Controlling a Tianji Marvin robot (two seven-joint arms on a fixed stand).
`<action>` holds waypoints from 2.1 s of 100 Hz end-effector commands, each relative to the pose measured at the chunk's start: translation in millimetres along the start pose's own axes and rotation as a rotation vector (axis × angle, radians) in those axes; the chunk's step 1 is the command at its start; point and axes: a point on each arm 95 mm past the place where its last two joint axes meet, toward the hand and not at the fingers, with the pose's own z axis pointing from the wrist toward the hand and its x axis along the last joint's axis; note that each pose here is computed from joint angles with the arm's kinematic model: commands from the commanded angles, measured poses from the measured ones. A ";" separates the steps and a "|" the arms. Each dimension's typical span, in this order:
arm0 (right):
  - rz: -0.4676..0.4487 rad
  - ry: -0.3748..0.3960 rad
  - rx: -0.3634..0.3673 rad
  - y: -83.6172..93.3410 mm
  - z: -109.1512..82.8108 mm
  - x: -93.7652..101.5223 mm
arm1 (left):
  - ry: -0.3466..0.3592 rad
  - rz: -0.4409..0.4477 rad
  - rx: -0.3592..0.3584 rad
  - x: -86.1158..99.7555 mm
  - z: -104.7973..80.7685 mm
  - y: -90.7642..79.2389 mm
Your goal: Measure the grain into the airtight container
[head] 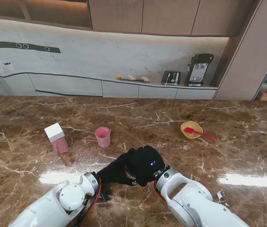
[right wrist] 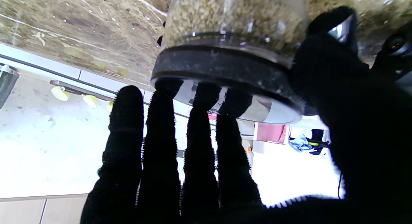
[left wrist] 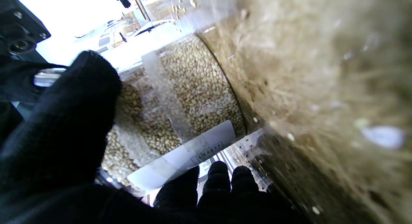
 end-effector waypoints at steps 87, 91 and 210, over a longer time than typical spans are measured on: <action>0.143 -0.042 0.139 0.9 -1.7 -7.5 | -0.113 -0.023 -0.067 -33.8 -24.1 31.6; 0.158 -0.046 0.146 0.7 -1.1 -8.1 | -0.114 -0.023 -0.067 -33.8 -24.2 31.6; 0.039 -0.064 0.076 -7.6 6.0 -3.2 | -0.116 -0.021 -0.068 -33.4 -24.4 31.6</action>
